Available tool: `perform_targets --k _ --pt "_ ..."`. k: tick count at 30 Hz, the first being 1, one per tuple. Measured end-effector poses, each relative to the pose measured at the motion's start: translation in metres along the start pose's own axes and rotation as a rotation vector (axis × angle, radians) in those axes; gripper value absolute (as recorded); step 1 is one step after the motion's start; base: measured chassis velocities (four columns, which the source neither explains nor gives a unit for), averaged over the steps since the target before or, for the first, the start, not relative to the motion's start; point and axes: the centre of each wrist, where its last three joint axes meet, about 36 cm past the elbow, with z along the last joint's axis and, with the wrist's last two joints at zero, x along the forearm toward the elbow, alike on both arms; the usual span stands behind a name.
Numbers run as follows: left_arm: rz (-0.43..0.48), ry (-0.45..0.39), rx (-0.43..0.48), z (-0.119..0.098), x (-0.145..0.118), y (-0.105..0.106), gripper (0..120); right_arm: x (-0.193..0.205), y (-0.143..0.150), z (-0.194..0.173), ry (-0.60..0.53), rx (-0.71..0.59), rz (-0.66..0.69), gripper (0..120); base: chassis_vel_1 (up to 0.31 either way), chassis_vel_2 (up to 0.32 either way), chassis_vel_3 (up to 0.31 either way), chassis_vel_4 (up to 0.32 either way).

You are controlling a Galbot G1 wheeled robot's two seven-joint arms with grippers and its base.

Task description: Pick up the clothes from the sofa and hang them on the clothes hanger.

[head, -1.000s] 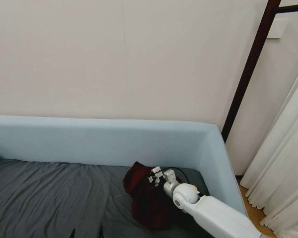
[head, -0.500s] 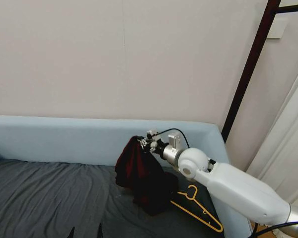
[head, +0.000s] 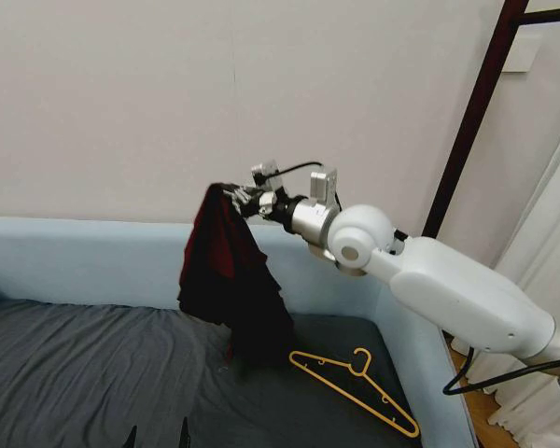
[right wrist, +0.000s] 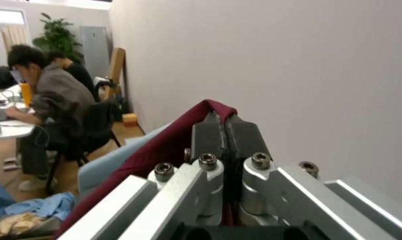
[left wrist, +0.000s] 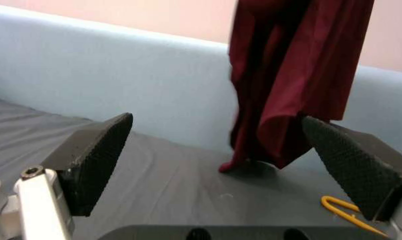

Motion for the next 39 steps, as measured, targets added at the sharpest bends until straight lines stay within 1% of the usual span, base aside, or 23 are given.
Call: perform_targets --k 2,3,5,6,7,9,10,11,12,13,14,15,16,17,19,23,24,26,28,29,32,35,39 --pt "-0.002 0.002 0.001 0.000 0.002 0.000 100 0.005 -0.002 0.008 -0.001 -0.012 -0.001 0 0.000 0.000 0.000 0.000" --pt "-0.004 0.005 0.000 0.000 0.004 0.000 100 0.013 -0.005 0.021 0.009 -0.024 0.007 0 0.000 0.000 0.000 0.000" --pt "-0.005 0.015 -0.004 0.003 0.008 0.001 100 0.041 -0.014 0.068 0.058 -0.060 0.054 0 0.000 0.000 0.000 0.000" --pt "-0.005 0.015 -0.004 0.003 0.008 0.001 100 0.041 -0.014 0.068 0.058 -0.060 0.054 0 0.000 0.000 0.000 0.000" --pt "-0.004 0.019 -0.006 0.003 0.009 0.002 100 0.055 -0.017 0.089 0.082 -0.078 0.078 0 0.000 0.000 0.000 0.000" --pt "-0.001 0.024 -0.011 0.004 0.010 0.004 100 0.094 -0.017 0.155 0.153 -0.133 0.151 0 0.000 0.000 0.000 0.000" --pt "0.000 0.026 -0.013 0.005 0.010 0.004 100 0.116 -0.012 0.197 0.195 -0.157 0.188 0 0.000 0.000 0.000 0.000" --pt "0.000 0.026 -0.013 0.005 0.010 0.004 100 0.116 -0.012 0.197 0.195 -0.157 0.188 0 0.000 0.000 0.000 0.000" --pt "0.000 0.027 -0.013 0.005 0.009 0.004 100 0.132 -0.008 0.227 0.227 -0.178 0.208 0 0.000 0.000 0.000 0.000" --pt "-0.001 0.030 -0.014 0.005 0.009 0.004 100 0.160 0.002 0.280 0.283 -0.212 0.238 0 0.000 0.000 0.000 0.000" --pt "-0.002 0.034 -0.014 0.005 0.009 0.004 100 0.179 0.006 0.309 0.307 -0.228 0.259 0 0.000 0.000 0.000 0.000" --pt "-0.002 0.034 -0.014 0.005 0.009 0.004 100 0.179 0.006 0.309 0.307 -0.228 0.259 0 0.000 0.000 0.000 0.000" --pt "-0.003 0.038 -0.012 0.005 0.009 0.003 100 0.202 0.011 0.345 0.336 -0.248 0.285 0 0.000 0.000 0.000 0.000" --pt "-0.004 0.042 -0.012 0.005 0.010 0.003 100 0.219 0.014 0.369 0.364 -0.260 0.302 0 0.000 0.000 0.000 0.000" --pt "-0.004 0.052 -0.013 0.007 0.012 0.003 100 0.249 0.013 0.401 0.416 -0.252 0.333 0 0.000 0.000 0.000 0.000" --pt "-0.002 0.060 -0.013 0.010 0.014 0.002 100 0.281 0.001 0.418 0.484 -0.201 0.343 0 0.000 0.000 0.000 0.000" --pt "-0.002 0.060 -0.013 0.010 0.014 0.002 100 0.281 0.001 0.418 0.484 -0.201 0.343 0 0.000 0.000 0.000 0.000" --pt "0.004 0.061 -0.014 0.012 0.012 0.003 100 0.298 -0.011 0.420 0.520 -0.145 0.337 0 0.000 0.000 0.000 0.000" --pt "0.009 0.062 -0.015 0.013 0.011 0.002 100 0.305 -0.022 0.418 0.528 -0.108 0.337 0 0.000 0.000 0.000 0.000" --pt "0.009 0.062 -0.015 0.013 0.011 0.002 100 0.305 -0.022 0.418 0.528 -0.108 0.337 0 0.000 0.000 0.000 0.000" --pt "0.018 0.066 -0.016 0.015 0.010 0.002 100 0.312 -0.047 0.410 0.539 -0.044 0.359 0 0.000 0.000 0.000 0.000" --pt "0.023 0.067 -0.018 0.017 0.008 0.003 100 0.317 -0.058 0.407 0.557 -0.011 0.374 0 0.000 0.000 0.000 0.000" --pt "0.029 0.071 -0.018 0.019 0.006 0.004 100 0.325 -0.059 0.406 0.596 0.048 0.383 0 0.000 0.000 0.000 0.000"
